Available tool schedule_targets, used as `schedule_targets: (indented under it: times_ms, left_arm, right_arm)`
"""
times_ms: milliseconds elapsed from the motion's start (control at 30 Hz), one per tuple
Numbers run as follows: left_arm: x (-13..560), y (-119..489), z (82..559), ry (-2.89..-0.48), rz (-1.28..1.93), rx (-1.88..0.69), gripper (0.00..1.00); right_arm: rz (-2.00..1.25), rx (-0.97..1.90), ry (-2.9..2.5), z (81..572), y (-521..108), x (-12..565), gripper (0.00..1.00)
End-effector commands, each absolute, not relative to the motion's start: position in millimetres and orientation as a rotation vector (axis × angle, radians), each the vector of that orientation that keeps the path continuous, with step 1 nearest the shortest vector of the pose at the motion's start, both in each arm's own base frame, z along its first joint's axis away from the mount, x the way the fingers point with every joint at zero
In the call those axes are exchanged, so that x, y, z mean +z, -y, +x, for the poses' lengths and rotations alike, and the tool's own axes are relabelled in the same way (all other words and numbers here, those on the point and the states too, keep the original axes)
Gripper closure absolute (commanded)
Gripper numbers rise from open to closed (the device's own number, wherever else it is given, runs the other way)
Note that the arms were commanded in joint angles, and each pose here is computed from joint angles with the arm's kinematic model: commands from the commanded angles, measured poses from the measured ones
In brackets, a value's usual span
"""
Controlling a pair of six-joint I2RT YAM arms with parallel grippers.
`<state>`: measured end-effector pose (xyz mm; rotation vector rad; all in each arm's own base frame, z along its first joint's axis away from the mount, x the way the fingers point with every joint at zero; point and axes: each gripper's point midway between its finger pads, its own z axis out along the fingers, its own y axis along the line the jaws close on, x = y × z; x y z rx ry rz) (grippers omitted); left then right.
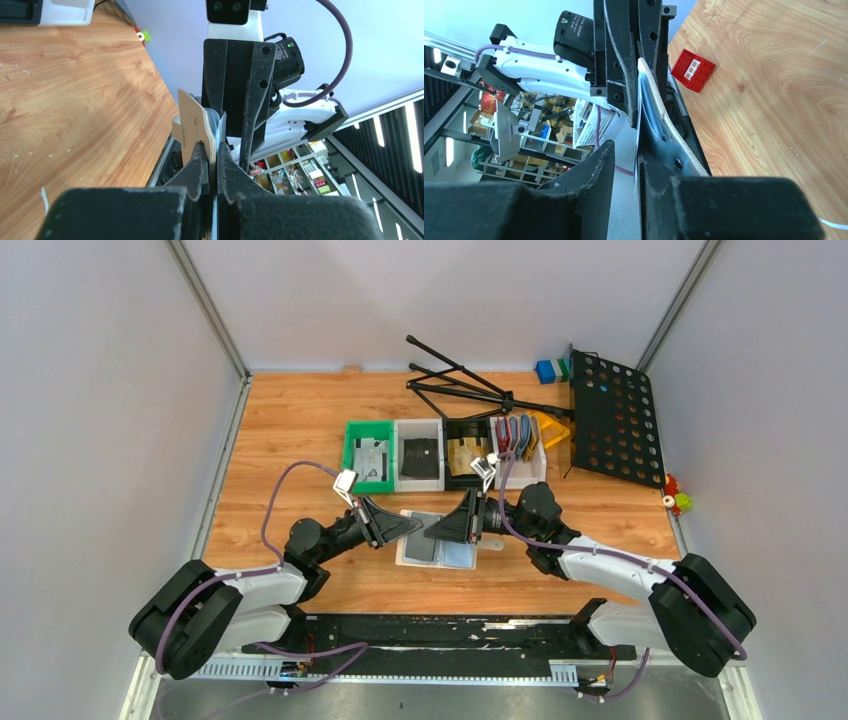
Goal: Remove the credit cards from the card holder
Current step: Remove the credit card from the card holder.
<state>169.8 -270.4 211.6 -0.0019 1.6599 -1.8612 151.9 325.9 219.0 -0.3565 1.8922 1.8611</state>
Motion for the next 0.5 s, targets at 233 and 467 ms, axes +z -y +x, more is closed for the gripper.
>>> schedule_targets:
  times_ms: [233,467]
  left_arm:
    - [242.0,262.8,181.3,-1.516,-0.078,-1.867,0.77]
    - [241.6,262.3,179.8,-1.518,-0.064,-1.870,0.68]
  right_arm:
    - [-0.360,1.876,-1.831,148.6,-322.6,237.3,0.90]
    - [-0.331,1.846,-1.863,152.9,-315.5,231.5,0.92]
